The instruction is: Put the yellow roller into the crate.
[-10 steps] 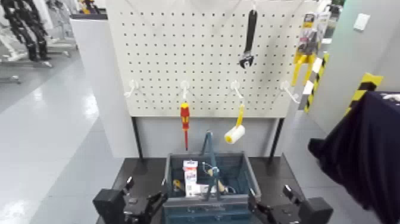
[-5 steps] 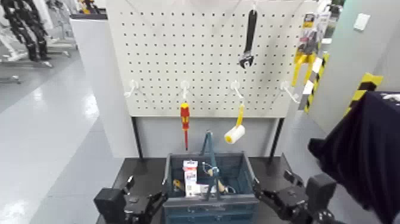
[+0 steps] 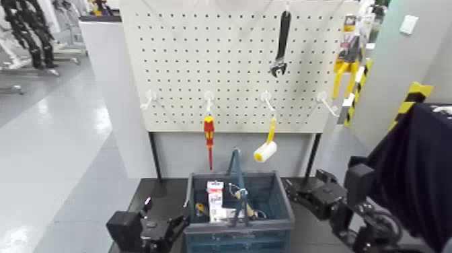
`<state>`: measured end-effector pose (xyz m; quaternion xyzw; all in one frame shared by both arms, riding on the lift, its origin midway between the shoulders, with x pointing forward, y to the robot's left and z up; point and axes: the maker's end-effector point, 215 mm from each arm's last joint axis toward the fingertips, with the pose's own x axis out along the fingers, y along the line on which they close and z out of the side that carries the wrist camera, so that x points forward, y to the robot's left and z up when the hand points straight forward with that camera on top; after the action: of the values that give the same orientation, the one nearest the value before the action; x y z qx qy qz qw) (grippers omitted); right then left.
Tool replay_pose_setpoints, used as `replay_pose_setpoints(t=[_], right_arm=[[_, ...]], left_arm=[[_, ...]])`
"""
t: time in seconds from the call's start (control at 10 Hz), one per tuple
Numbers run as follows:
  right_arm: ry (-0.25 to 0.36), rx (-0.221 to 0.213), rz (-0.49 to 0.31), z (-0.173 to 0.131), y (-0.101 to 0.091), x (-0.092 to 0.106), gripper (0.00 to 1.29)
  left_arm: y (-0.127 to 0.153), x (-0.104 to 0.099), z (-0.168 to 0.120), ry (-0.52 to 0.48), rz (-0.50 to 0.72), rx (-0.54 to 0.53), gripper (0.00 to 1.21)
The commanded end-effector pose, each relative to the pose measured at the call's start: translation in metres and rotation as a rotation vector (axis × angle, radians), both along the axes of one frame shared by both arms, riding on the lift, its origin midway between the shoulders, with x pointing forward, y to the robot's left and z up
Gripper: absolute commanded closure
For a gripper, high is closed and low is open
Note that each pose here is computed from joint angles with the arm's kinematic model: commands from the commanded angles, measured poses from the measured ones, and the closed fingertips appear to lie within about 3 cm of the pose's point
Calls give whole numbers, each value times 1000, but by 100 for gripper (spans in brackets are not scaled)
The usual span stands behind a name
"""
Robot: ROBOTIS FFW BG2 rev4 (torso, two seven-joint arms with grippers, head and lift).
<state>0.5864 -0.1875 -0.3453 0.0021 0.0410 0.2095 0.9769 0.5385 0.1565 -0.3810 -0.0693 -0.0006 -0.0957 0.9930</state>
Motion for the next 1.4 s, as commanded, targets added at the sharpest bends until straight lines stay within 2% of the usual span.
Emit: replay_pose_setpoints(t=[0.1,0.4,0.7,1.4], right_arm=[[-34,-19,16,16,-3,24,14],[-76,-53,85,37,5,53,14],[-93,-63,141,45,12,75,14],[-110,-53,266,53,51,110,14]], left_arm=[[0,0,0,0,0,-1,17],[1,0,-1,0,4,-3,17],[2,0,-1,1,6,-4,17],[-2,1,-2,3,2,-6,17]])
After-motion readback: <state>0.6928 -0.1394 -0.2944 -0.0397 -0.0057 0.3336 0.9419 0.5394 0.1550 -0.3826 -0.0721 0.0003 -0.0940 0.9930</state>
